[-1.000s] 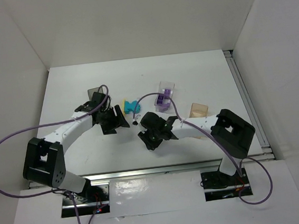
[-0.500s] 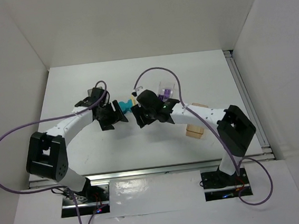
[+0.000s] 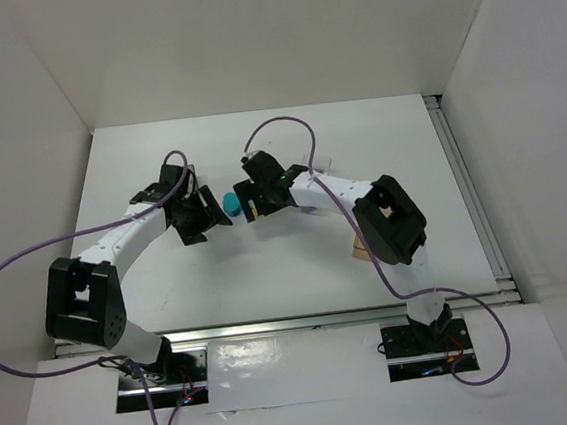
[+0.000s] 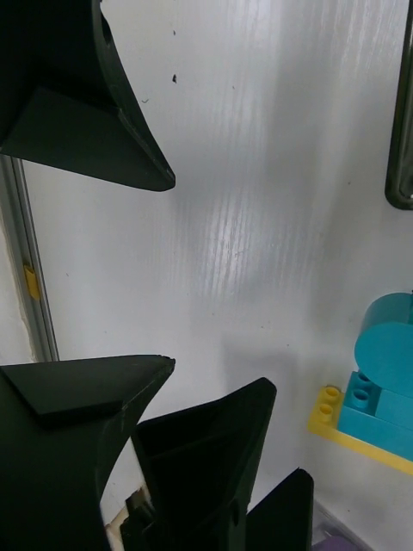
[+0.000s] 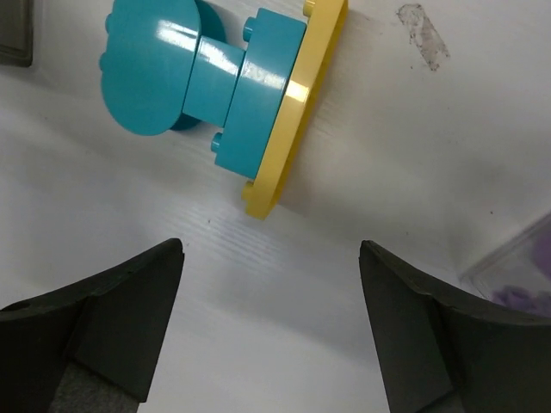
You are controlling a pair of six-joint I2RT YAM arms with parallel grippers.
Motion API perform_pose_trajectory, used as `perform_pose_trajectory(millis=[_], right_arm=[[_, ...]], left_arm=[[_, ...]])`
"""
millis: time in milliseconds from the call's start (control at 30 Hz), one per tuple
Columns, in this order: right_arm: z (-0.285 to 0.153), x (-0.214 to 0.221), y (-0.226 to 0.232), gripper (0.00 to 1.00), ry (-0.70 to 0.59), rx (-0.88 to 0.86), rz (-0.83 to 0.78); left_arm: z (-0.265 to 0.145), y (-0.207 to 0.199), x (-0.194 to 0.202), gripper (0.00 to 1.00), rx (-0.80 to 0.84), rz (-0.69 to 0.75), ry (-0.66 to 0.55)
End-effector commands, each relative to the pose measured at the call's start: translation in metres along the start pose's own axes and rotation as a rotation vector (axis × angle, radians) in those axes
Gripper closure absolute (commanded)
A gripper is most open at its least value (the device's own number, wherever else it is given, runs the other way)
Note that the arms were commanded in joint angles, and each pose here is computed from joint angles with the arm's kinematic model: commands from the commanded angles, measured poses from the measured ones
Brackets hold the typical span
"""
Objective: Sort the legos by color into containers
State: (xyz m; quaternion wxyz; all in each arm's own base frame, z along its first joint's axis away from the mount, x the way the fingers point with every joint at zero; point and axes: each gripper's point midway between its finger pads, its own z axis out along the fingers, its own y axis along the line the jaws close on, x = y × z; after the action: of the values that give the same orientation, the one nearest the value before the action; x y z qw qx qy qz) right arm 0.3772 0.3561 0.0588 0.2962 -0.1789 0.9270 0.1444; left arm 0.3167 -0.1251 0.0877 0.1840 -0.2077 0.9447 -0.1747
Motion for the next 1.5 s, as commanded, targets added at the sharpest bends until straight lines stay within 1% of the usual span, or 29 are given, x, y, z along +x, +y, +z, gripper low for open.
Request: perform_pose_trajectory(millis=[0,67,100,233,300,333,400,433,467,567,700,767,800,833,933,967,1067,1100,1233,1333,1433,1467], right_arm=[[-0.001,-0.019,0.013,0.09,-0.025,-0.033,0.038],[0.009,-0.021,0.013,0.05,-0.03,-0.025,0.061],[0.011,-0.022,0.013,0.05,-0.033,-0.017,0.08],[0.027,-0.022,0.003,0.05,-0.034,0.055,0.117],[0.032,-0.02,-0.004,0.09,-0.036,0.102,0.142],[0.038,-0.014,-0.006,0.12,-0.022,0.108,0.14],[0.041,-0.017,-0.006,0.15,-0.034,0.112,0.15],[0.045,-0.013,-0.007,0.18,-0.025,0.117,0.149],[0.045,-0.013,-0.007,0.2,-0.024,0.117,0.149],[0.047,-0.015,-0.006,0.23,-0.039,0.11,0.16],[0.051,-0.013,-0.002,0.23,-0.044,0.112,0.163],[0.052,-0.022,-0.003,0.25,-0.072,0.124,0.165],[0.055,-0.017,0.001,0.25,-0.058,0.123,0.155],[0.058,-0.02,0.001,0.3,-0.068,0.131,0.156],[0.059,-0.018,0.005,0.38,-0.065,0.135,0.147],[0.059,-0.019,0.004,0.44,-0.07,0.145,0.146],[0.054,-0.024,0.005,0.57,-0.082,0.139,0.149],[0.054,-0.024,0.005,0.66,-0.082,0.139,0.149],[0.029,-0.034,0.004,0.81,-0.118,0.135,0.144],[0.0,-0.041,0.005,0.82,-0.154,0.109,0.138],[-0.017,-0.039,0.006,0.83,-0.163,0.083,0.126],[-0.03,-0.036,0.003,0.83,-0.167,0.081,0.127]], left_arm=[[-0.011,0.005,-0.005,0.18,0.002,-0.021,-0.029],[-0.01,0.008,-0.002,0.18,-0.003,-0.023,-0.022],[-0.009,0.013,-0.002,0.18,-0.012,-0.024,-0.019],[-0.009,0.013,-0.005,0.18,-0.002,-0.031,-0.024],[-0.009,0.013,-0.005,0.19,-0.002,-0.031,-0.024],[-0.009,0.013,-0.005,0.19,-0.002,-0.031,-0.024],[-0.01,0.016,-0.005,0.19,-0.005,-0.039,-0.028],[-0.011,0.019,-0.007,0.19,-0.008,-0.039,-0.032],[-0.013,0.018,-0.008,0.19,-0.002,-0.037,-0.039],[-0.013,0.018,-0.01,0.19,0.003,-0.045,-0.038],[-0.014,0.017,-0.009,0.19,0.01,-0.045,-0.032],[-0.014,0.016,-0.008,0.19,0.017,-0.036,-0.027],[-0.014,0.016,-0.008,0.19,0.017,-0.036,-0.026],[-0.014,0.016,-0.008,0.19,0.017,-0.036,-0.026],[-0.014,0.016,-0.008,0.19,0.017,-0.036,-0.026],[-0.014,0.017,-0.008,0.19,0.017,-0.027,-0.027],[-0.014,0.018,-0.009,0.19,0.022,-0.025,-0.025],[-0.015,0.016,-0.007,0.19,0.034,-0.025,-0.016],[-0.018,0.006,-0.007,0.18,0.088,0.01,-0.014],[-0.018,-0.001,-0.006,0.17,0.144,0.022,-0.001],[-0.024,-0.015,-0.007,0.15,0.22,0.037,0.001],[-0.024,-0.018,-0.008,0.15,0.239,0.041,0.002]])
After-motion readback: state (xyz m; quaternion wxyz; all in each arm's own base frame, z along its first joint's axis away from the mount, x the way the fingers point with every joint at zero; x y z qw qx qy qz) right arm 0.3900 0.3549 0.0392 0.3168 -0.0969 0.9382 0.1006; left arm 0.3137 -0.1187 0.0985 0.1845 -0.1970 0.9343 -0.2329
